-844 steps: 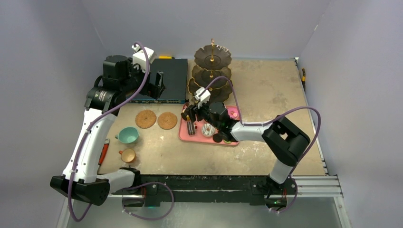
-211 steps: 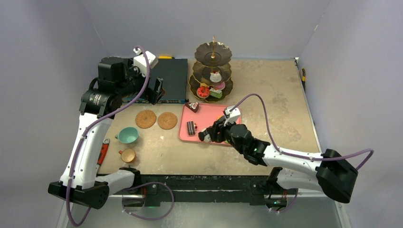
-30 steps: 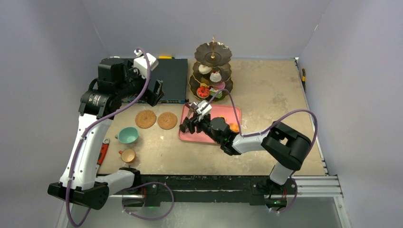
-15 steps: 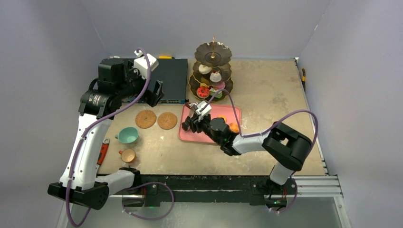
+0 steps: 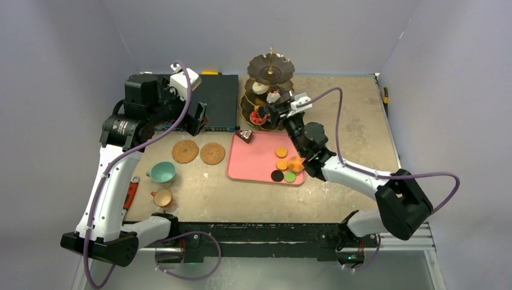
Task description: Serve the afternoon tea
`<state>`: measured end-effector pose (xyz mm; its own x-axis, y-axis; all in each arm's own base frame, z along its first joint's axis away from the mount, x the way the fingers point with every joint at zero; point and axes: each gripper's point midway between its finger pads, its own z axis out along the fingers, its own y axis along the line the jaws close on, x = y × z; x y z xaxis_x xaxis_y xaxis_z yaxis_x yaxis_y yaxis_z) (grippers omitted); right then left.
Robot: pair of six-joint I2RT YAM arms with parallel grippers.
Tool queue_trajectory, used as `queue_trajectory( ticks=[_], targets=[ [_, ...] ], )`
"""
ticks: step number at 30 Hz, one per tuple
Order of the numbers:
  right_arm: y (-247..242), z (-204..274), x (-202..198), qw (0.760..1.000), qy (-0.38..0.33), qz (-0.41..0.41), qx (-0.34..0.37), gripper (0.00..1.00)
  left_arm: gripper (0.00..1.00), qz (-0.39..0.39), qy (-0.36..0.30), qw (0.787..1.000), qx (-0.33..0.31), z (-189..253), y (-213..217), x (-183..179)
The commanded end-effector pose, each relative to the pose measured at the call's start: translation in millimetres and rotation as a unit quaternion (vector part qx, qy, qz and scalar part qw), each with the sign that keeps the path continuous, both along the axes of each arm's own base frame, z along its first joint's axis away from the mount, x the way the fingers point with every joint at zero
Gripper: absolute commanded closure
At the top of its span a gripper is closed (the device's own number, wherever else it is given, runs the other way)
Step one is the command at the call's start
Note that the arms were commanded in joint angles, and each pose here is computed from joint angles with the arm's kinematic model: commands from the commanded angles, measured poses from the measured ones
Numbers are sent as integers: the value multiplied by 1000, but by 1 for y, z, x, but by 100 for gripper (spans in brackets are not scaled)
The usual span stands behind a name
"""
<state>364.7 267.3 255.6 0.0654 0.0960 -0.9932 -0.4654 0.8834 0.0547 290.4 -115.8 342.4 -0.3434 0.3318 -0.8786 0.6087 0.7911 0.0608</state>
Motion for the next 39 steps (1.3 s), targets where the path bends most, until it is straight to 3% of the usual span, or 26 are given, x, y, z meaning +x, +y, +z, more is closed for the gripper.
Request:
queue_trajectory(
  ticks=[1,11,25,31,39],
  targets=[
    [-40,43,24,998,-36,-55,14,55,1,-5,-32,999,-6,21,0,-3],
    [-116,65,76,983,-75,-164,14,57,1,-7,-31,999,-7,21,0,-2],
    [-104,61,120,983,-111,-147,-8,55,1,-6,-29,1000,-10,23,-2,0],
    [-94,57,130,985,-112,-131,-11,50,1,-4,-28,1000,-9,23,-1,0],
    [-87,45,127,989,-94,-111,-9,33,1,-5,-28,1000,-8,22,-1,1]
  ],
)
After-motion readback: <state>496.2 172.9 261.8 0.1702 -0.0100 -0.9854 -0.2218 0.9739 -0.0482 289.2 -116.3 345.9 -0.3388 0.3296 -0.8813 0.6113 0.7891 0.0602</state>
